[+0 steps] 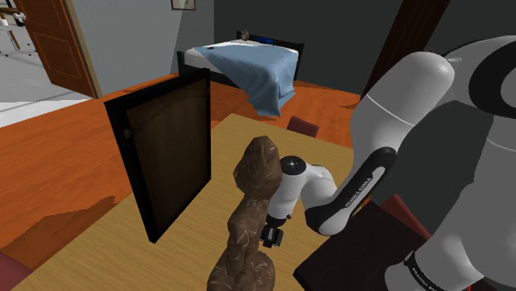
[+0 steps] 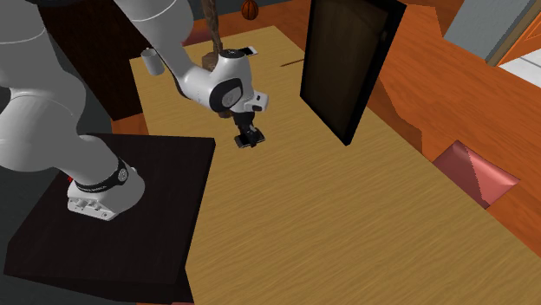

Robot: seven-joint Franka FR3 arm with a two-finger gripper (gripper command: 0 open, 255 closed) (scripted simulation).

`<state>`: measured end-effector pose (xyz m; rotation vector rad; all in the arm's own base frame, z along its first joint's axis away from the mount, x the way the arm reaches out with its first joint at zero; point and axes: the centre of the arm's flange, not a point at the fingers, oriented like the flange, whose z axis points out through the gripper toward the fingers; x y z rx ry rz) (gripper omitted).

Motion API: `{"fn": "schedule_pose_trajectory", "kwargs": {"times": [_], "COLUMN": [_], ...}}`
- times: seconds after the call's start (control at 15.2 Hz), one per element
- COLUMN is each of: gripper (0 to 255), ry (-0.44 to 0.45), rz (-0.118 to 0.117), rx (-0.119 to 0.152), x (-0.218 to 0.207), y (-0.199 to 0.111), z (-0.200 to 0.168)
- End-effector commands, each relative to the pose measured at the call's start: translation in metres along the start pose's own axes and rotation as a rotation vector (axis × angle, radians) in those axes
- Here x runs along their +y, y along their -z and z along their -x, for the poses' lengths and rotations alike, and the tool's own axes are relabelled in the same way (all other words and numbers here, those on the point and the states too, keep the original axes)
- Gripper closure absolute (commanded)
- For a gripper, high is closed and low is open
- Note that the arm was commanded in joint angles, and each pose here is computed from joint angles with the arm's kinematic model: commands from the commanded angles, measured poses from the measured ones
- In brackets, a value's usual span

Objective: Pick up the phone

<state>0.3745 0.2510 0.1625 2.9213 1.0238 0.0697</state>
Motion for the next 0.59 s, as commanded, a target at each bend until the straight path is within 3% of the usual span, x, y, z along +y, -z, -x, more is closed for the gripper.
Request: {"fn": "schedule_pose_trajectory", "kwargs": {"times": [0.0, 0.53], "gripper": [255, 255], "ry": [0.000, 0.000], "rz": [0.000, 0.000], "rx": [0.000, 0.000], "x": [0.000, 0.002], "y": [0.011, 0.043], "z": [0.001, 0.000]}}
